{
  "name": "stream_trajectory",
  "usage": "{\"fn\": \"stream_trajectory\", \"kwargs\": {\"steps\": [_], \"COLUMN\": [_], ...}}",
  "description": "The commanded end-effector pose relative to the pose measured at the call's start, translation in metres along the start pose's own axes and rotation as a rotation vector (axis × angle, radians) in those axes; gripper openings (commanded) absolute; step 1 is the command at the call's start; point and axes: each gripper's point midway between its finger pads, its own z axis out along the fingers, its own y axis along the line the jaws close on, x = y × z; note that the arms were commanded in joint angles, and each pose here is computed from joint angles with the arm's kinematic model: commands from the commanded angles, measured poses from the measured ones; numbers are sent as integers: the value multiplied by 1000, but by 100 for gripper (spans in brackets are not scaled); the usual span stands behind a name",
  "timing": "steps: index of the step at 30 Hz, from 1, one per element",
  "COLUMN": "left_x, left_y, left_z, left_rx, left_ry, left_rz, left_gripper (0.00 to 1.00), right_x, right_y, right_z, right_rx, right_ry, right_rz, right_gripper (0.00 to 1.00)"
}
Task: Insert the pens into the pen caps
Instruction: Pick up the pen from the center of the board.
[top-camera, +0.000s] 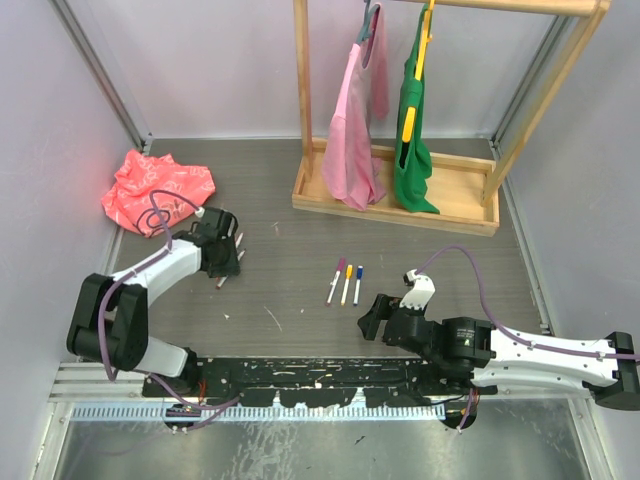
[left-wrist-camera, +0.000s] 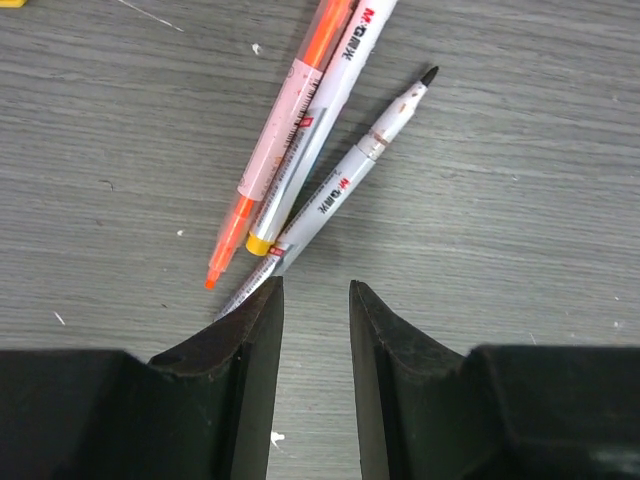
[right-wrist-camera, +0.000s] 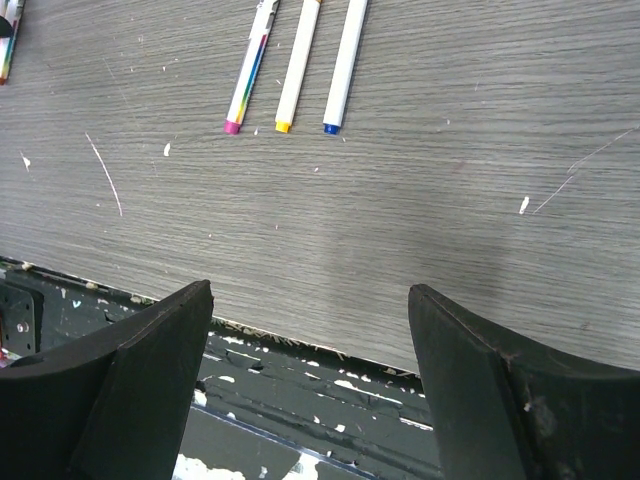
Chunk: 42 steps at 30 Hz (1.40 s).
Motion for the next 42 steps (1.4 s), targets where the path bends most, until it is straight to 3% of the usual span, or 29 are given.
{"fn": "stream_trajectory", "kwargs": {"steps": [1,21,42], "left_x": [-26,-31,-13], "left_y": [1,9,1], "left_z": [1,5,11], "left_rx": [-30,-81,-57], "left_ry": [-64,-49,79], "left_rz": [-4,22,34], "left_gripper": [34,37,34], "right_x": [-5,-7,-6], "right_y": [9,9,9], "right_z": [0,1,1], "right_rx": [-25,-12,-16], "right_ry": [-19,-25,-20], "right_rz": [13,-16,-17], "right_gripper": [84,84,84]}}
